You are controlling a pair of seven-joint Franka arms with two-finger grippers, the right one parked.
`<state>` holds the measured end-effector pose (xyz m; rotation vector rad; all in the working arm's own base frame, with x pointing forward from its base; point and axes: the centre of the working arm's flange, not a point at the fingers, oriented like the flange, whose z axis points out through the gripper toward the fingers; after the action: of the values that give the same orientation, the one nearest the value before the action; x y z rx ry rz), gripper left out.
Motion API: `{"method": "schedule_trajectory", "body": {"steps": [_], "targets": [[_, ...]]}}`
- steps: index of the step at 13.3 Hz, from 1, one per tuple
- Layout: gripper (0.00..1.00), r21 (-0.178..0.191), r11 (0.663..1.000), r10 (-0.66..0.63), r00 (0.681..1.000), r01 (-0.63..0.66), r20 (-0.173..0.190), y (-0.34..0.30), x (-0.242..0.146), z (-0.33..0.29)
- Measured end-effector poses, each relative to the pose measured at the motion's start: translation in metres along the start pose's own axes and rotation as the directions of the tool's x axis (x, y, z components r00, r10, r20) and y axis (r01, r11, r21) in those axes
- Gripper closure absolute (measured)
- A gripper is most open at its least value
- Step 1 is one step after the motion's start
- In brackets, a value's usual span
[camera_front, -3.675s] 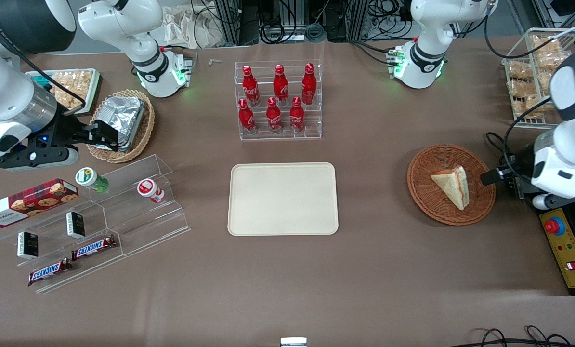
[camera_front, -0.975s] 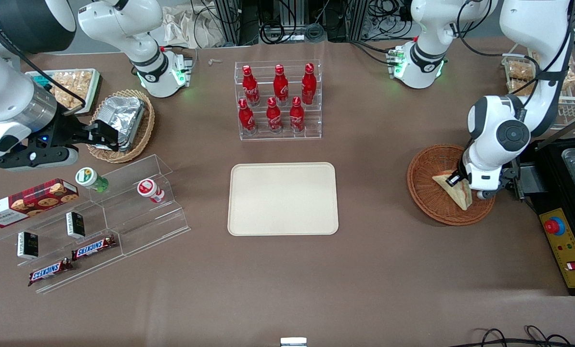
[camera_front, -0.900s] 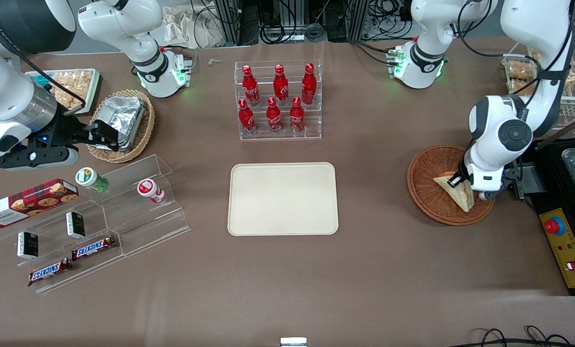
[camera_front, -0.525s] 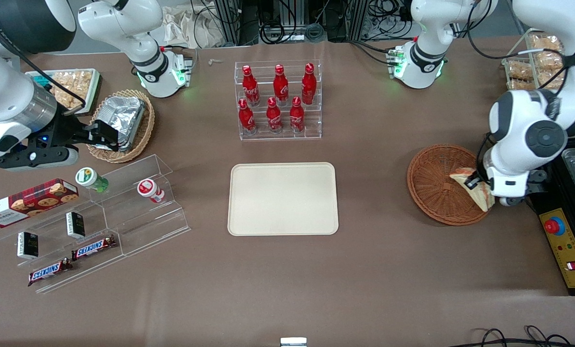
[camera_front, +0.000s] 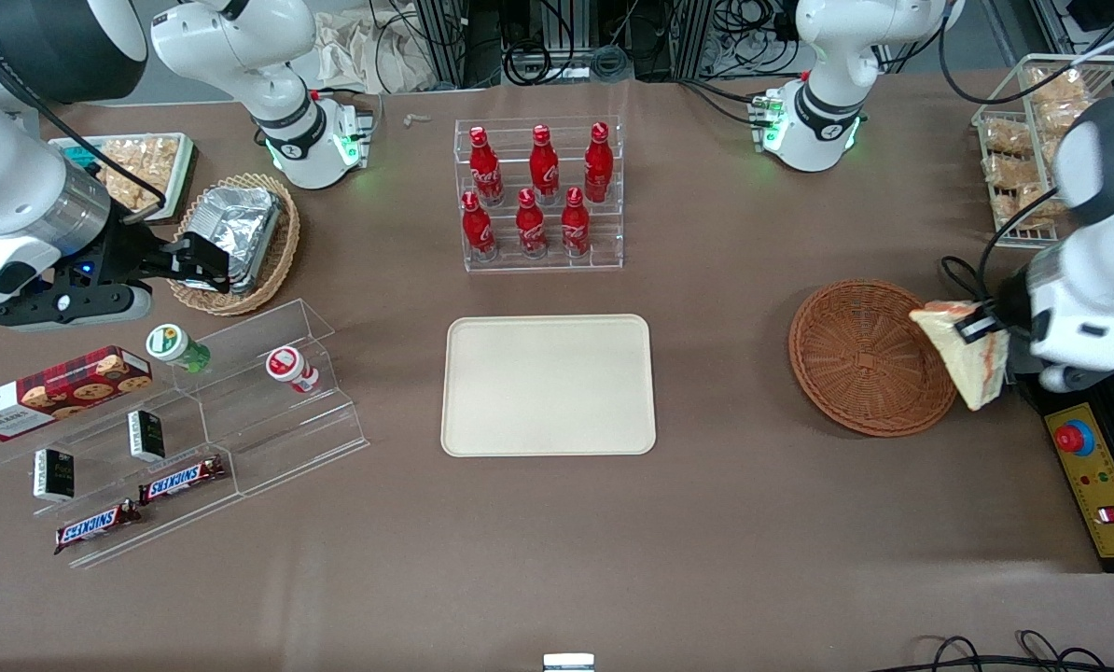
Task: Place sandwich from basket to tray
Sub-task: 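Lift the sandwich out of the basket with the left gripper, then carry the held sandwich over the cream tray with the left gripper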
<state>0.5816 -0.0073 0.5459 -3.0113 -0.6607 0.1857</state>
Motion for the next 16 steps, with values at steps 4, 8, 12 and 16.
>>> {"method": "schedule_trajectory", "body": {"steps": [4,8,12,16], "targets": [[0.8,-0.073,0.987,0.14,0.99,-0.14,-0.004,0.059,-0.04,-0.045],[0.8,-0.105,0.948,0.306,0.952,-0.302,0.024,0.159,-0.093,-0.021],[0.8,-0.173,0.937,0.31,0.951,-0.305,0.005,0.252,-0.132,0.041],[0.8,-0.103,0.934,0.342,0.94,-0.342,-0.011,0.309,-0.171,0.134]]}}
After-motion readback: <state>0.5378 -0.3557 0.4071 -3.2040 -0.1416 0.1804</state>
